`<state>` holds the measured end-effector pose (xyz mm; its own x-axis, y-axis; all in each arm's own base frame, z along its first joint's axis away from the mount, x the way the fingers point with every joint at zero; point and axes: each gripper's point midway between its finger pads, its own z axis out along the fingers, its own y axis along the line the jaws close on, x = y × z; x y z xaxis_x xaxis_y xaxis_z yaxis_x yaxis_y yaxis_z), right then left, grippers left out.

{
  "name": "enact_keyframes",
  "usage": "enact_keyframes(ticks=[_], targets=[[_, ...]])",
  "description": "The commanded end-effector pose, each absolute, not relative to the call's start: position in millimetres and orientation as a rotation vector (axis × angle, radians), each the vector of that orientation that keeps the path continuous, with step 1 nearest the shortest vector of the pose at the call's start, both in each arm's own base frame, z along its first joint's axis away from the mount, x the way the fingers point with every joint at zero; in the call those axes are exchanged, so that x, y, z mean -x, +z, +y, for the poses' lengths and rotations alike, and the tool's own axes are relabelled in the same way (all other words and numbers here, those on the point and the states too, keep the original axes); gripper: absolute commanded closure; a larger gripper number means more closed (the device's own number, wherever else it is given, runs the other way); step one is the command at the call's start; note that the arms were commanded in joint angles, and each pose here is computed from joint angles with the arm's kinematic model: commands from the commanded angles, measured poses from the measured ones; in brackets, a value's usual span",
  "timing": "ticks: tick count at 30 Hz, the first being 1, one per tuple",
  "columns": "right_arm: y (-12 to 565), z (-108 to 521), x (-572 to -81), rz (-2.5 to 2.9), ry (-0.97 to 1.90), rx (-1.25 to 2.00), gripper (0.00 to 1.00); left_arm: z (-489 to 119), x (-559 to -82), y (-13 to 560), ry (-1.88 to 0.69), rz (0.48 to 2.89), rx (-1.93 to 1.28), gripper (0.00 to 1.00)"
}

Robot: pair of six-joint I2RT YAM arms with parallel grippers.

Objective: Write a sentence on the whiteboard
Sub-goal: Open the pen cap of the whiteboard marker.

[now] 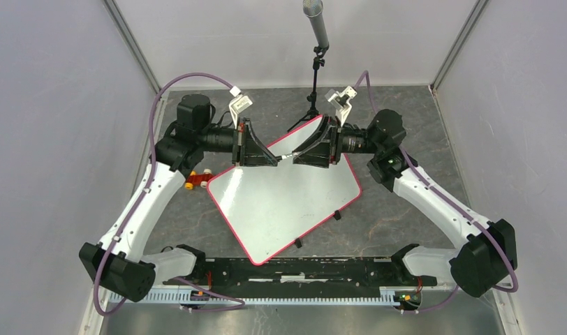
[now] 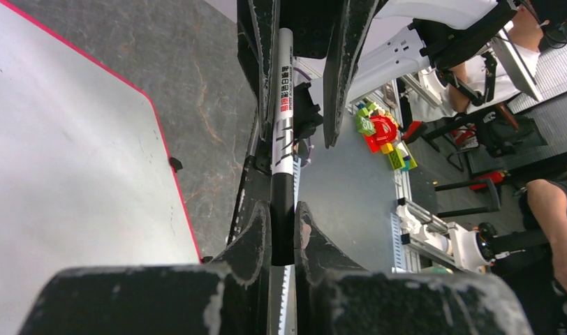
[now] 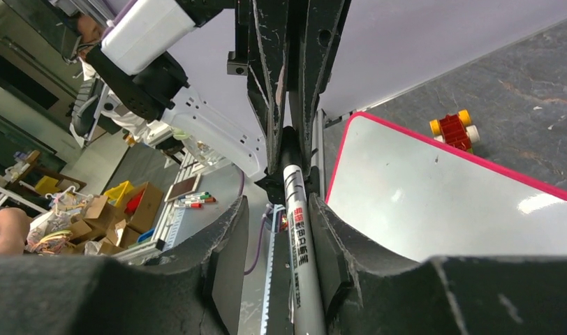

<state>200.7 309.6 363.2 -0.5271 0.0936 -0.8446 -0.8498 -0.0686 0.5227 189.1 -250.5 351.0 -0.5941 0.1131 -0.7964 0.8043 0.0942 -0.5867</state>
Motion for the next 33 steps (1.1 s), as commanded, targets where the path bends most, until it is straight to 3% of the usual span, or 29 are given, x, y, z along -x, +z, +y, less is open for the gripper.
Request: enact_keyframes(ticks=[1,5,13,21,25,33], targets=[[369.6,311.8,-199.3,1.458,1.614,0.937,0.57,-249.8,-184.3,352.6,-1.548,1.822,-0.946,0.97],[363.2,310.4,-199.8,1.475,1.576,0.966,0.51,-247.7,-180.2,349.1,-1.541,1.849,-0.957,0.97],[362.5,314.7,-194.7,1.469,1.589,0.996,0.63,-252.1,-178.5,346.9,-1.538,1.855,-0.972,0.98],[357.4,317.1,-192.6,1.481,1.601,0.999,0.60,-253.3,-179.6,352.6,-1.540,1.831,-0.957,0.97],[357.9,316.2,-188.1,1.473,1.622,1.005,0.53,-252.4,-179.5,351.8,-1.523,1.830,-0.954,0.98],[352.8,314.3,-186.2,1.484,1.628,1.010,0.57,-250.4,-177.6,354.0,-1.509,1.821,-0.953,0.97]])
